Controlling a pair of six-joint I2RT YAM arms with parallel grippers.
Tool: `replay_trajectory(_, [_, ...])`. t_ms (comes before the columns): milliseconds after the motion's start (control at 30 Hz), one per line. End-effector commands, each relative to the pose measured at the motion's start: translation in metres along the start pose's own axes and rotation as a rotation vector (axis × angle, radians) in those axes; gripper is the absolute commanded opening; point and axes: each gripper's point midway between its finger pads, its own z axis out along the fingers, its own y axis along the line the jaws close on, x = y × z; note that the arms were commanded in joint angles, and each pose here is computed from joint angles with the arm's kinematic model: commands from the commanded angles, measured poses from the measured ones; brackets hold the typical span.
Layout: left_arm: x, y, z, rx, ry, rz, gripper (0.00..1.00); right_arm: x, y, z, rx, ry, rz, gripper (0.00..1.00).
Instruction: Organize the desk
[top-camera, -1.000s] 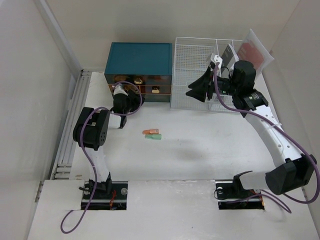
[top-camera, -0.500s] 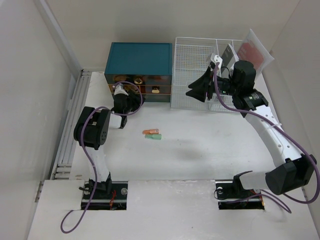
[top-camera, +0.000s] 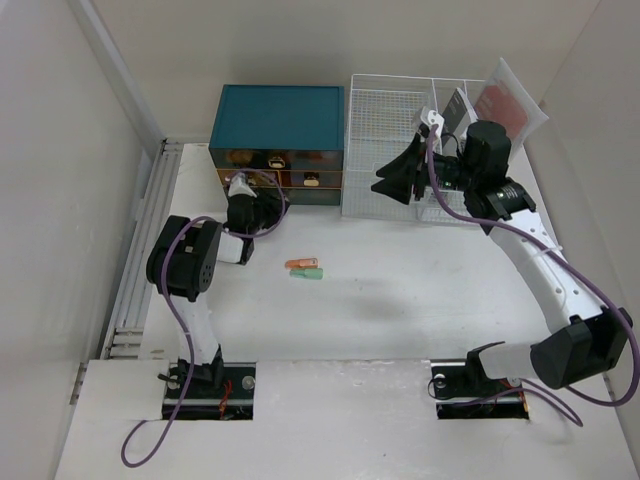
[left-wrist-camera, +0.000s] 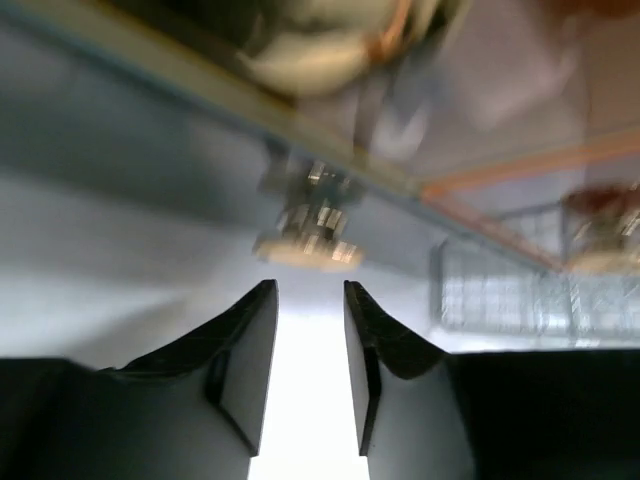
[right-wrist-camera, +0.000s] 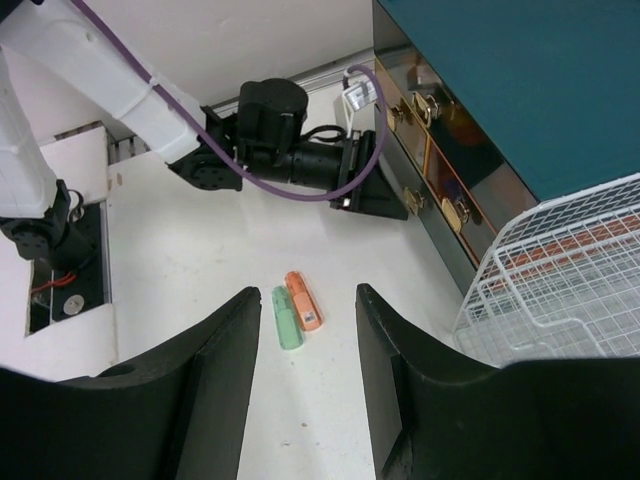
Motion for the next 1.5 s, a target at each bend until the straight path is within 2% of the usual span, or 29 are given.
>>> replay_trajectory(0, [0.009, 0.005, -0.018, -0.012, 0.016, 0.017, 0.31, -0.01, 0.001, 0.0, -0.027, -0.034, -0.053, 0.49])
replay_trajectory(233, [0.03, 0.01, -0.042, -0.013, 0.04, 0.001, 0.31, -0.008, 0.002, 0.002, -0.045, -0.029, -0.045, 0.49])
replay_trajectory(433, [0.022, 0.005, -0.049, -0.001, 0.001, 0.018, 0.33, -0.005, 0.003, 0.004, -0.066, -0.025, -0.038, 0.49])
replay_trajectory(500, [0.017, 0.004, -0.045, -0.011, -0.002, 0.027, 0.39, -0.005, 0.003, 0.004, -0.066, -0.025, -0.038, 0.49])
replay_trajectory(667, [-0.004, -0.004, -0.032, 0.006, -0.044, 0.026, 0.47, -0.001, 0.003, 0.004, -0.066, -0.02, -0.03, 0.49])
replay_trajectory(967, [-0.034, -0.021, -0.006, 0.015, -0.077, 0.027, 0.48, 0.002, 0.001, 0.006, -0.066, -0.015, -0.023, 0.49])
replay_trajectory(1467, [-0.028, -0.007, 0.012, -0.026, -0.051, 0.039, 0.48, 0.009, -0.003, 0.009, -0.067, 0.0, -0.009, 0.49])
